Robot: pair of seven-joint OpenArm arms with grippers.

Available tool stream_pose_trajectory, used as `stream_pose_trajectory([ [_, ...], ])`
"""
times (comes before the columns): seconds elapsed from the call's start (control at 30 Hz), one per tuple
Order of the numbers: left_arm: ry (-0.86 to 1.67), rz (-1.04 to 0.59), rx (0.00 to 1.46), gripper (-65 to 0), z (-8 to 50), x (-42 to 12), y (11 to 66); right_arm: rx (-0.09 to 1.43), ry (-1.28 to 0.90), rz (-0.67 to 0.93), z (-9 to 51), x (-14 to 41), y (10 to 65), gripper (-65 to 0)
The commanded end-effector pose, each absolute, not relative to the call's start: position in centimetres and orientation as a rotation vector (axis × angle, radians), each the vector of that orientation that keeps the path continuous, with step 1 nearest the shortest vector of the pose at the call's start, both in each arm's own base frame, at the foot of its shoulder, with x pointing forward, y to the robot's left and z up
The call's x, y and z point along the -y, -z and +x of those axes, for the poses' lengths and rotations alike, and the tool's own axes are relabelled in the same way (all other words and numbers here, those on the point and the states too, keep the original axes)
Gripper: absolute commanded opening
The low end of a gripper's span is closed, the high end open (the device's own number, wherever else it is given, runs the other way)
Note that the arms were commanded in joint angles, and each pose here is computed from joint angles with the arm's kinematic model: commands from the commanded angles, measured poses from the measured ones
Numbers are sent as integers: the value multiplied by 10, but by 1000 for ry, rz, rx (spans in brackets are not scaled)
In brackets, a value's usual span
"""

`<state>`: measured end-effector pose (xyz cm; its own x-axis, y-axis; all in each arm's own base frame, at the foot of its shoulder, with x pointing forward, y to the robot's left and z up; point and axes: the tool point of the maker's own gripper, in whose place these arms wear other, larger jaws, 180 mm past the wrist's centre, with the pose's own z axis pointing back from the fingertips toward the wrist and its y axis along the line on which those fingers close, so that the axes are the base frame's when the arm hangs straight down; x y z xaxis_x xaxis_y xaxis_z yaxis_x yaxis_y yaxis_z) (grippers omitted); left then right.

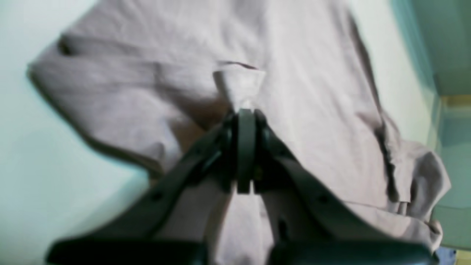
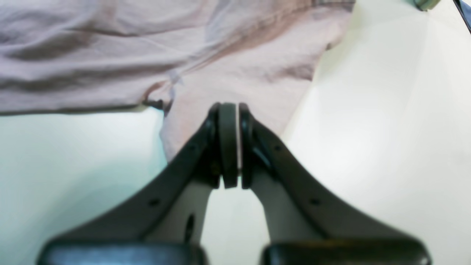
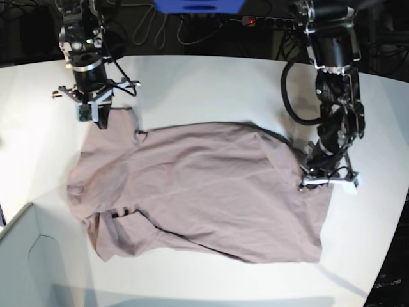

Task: Layout the t-shirt on the table in an organized manner, then fold the t-shirt properly
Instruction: 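Pull the pink shirt toward the arm bases with both grippers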

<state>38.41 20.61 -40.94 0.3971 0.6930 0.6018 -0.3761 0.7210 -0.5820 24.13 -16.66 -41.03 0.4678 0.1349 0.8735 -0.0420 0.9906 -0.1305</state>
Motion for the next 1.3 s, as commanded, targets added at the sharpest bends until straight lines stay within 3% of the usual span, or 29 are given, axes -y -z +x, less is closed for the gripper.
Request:
stream_pose_trajectory([
  [0.0,-680,-391,1010,-650,393,-211,387,1119,-115,-100,246,167,401,-644],
  [0.27,-633,-356,1055,-650,352,-213,373,1119,-114,-101,248,168,402,-427],
  [0.4,-662,-326,1067,-650,325,-226,370,1079,-106,-108,255,173,422,-363],
  [0.8,-849,-295,1023,-650,262,-270,390,1003,-65,-143,262,194,454,-348],
  [1.0,-856,-283,1007,-650,254,-272,395,988,-34,-172,259,208,456,-348],
  [1.27,-863,-285,997,-650,251,-270,398,850,-4,-132,243,192,479,-354],
])
